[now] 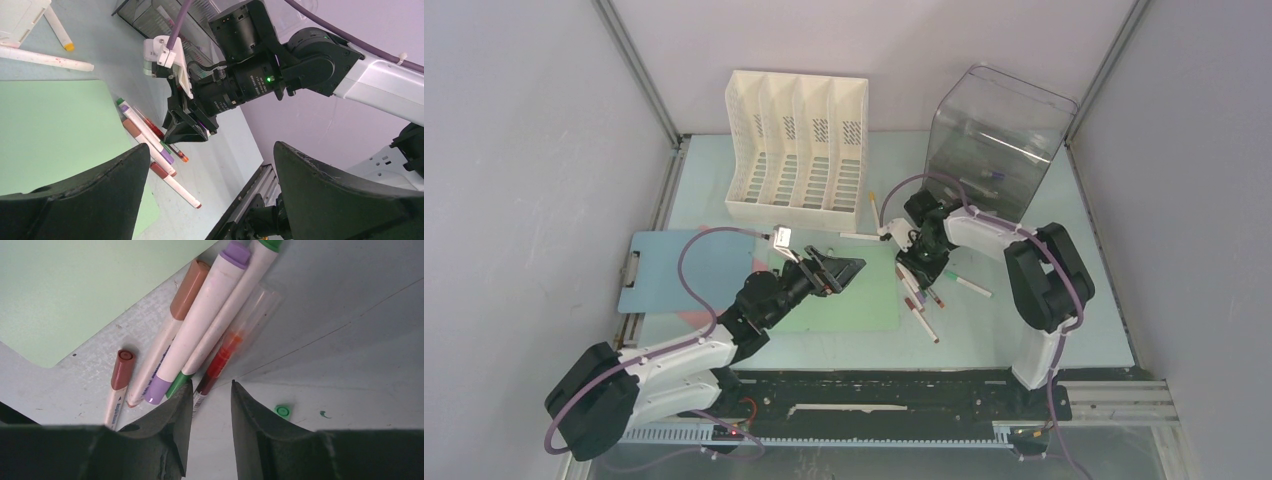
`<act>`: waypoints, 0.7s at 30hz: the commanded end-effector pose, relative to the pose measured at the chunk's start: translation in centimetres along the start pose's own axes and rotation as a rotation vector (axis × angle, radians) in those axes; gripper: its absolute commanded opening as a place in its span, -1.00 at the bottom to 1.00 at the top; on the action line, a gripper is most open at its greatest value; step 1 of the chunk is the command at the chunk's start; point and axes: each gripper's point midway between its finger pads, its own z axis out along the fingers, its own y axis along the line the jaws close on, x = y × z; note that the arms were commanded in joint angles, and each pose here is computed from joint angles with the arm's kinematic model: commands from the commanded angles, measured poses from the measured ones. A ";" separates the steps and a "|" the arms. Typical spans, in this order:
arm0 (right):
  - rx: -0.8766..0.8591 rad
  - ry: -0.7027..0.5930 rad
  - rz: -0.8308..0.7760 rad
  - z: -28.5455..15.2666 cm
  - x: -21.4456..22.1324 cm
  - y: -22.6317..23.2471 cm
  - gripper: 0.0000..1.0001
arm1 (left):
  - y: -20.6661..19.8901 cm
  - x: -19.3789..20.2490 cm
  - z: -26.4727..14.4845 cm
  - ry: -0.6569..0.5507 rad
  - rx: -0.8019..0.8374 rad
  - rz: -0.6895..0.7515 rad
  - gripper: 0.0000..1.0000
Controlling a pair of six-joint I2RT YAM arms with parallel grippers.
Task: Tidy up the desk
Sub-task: Pick up the stationery from the center of the board.
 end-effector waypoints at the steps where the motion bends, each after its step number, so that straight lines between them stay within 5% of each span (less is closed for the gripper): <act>1: 0.011 0.011 0.005 -0.1 -0.6 -0.1 -0.15 | -0.1 -0.4 -0.1 -0.018 0.010 0.015 1.00; 8: 0.101 0.028 0.031 -0.2 -0.4 -1.8 -0.24 | -0.1 -0.3 -0.2 -0.016 0.014 0.013 1.00; 21: 0.034 -0.004 0.142 -0.6 -0.3 -2.4 -0.88 | 0.0 -0.3 -0.4 -0.016 0.020 0.016 1.00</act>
